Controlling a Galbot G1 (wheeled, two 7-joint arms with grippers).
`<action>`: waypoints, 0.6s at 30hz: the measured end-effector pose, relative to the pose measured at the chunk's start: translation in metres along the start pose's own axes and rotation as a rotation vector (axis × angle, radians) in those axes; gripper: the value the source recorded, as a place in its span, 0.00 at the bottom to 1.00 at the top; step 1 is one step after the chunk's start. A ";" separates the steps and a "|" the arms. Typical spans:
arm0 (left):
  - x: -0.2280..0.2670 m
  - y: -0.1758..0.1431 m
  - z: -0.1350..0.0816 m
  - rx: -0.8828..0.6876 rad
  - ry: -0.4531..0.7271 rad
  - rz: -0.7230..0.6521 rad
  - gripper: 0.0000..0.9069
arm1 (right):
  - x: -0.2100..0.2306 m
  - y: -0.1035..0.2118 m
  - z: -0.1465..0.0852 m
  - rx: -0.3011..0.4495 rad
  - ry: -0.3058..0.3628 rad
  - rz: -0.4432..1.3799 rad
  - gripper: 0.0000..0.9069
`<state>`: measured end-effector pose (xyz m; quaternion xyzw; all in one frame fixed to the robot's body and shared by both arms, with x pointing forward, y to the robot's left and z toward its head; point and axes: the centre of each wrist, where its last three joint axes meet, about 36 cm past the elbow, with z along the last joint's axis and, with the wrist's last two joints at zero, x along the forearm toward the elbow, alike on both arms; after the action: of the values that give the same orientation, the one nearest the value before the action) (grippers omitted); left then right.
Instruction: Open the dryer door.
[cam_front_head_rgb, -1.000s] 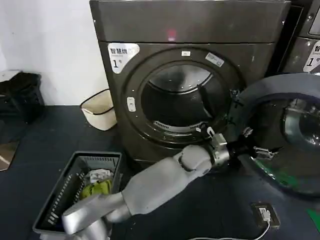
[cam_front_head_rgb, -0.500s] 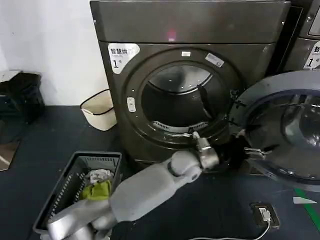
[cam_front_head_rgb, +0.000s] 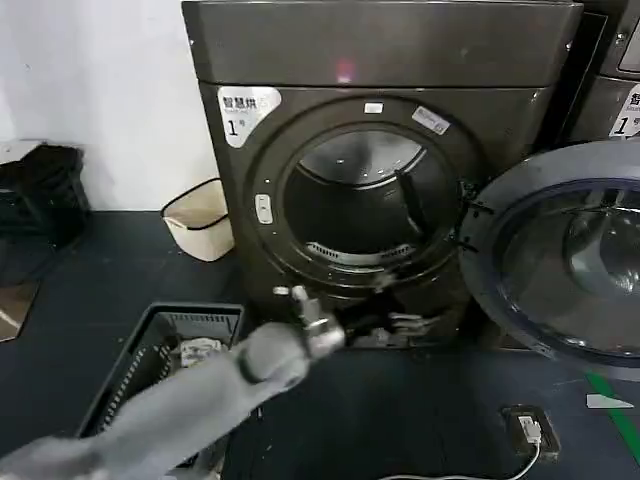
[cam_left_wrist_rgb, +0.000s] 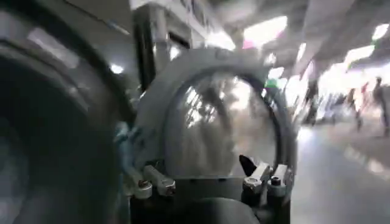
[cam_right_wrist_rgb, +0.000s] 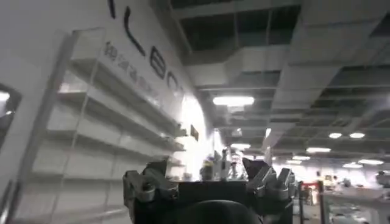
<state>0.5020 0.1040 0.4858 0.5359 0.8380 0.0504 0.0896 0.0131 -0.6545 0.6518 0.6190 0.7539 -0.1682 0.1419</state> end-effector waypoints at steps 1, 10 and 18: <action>0.013 0.002 0.002 0.001 0.022 -0.013 1.00 | -0.001 0.000 -0.001 -0.001 -0.004 -0.002 1.00; 0.123 0.015 0.007 -0.052 0.188 -0.122 1.00 | -0.006 0.006 -0.009 -0.015 -0.047 -0.005 1.00; 0.211 0.041 -0.008 -0.137 0.387 -0.239 1.00 | -0.011 0.003 -0.021 -0.023 -0.092 0.027 1.00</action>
<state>0.4505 0.3131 0.4805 0.4059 0.8916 0.1982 -0.0313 0.0177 -0.6546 0.6752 0.6192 0.7399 -0.1859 0.1859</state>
